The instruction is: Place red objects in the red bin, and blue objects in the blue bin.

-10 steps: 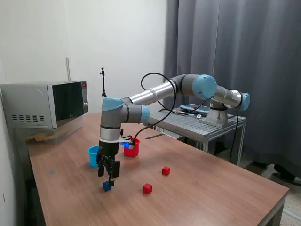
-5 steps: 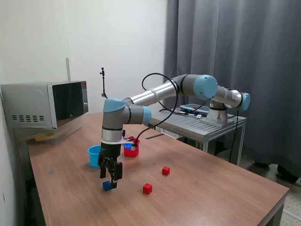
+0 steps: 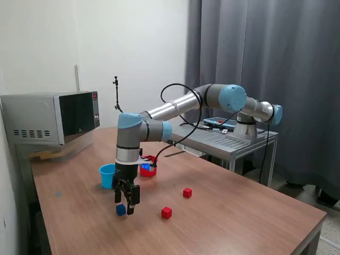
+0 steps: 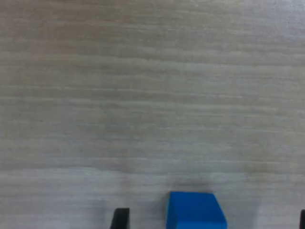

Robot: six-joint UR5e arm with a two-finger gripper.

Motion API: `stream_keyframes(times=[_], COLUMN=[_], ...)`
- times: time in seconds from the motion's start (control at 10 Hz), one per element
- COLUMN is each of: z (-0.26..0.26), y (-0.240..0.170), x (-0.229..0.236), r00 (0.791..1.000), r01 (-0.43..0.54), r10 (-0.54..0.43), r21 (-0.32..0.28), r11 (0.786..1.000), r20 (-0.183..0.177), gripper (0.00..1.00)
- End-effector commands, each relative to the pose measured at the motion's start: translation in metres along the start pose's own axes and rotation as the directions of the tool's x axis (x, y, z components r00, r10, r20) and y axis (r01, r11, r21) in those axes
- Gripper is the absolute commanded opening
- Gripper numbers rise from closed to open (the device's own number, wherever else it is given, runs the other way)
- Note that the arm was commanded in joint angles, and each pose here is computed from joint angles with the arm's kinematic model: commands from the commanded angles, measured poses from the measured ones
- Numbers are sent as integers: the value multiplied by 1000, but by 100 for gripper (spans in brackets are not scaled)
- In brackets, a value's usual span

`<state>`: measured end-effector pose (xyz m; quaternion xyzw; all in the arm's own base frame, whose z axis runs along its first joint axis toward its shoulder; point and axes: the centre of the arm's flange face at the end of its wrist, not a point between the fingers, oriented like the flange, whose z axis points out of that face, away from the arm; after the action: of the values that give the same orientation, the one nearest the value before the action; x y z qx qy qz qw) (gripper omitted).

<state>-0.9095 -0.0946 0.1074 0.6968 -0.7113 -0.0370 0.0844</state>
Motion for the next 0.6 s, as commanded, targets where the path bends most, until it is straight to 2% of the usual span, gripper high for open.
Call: stream_keyframes(times=[0.0, 0.5], z=[2, 0], y=[0, 0], x=[0, 0], r00=[1000, 1000], r01=[-1, -1], r10=[1, 1], r21=[2, -2], r11=[1000, 1000], r20=[1, 2], gripper=[100, 100])
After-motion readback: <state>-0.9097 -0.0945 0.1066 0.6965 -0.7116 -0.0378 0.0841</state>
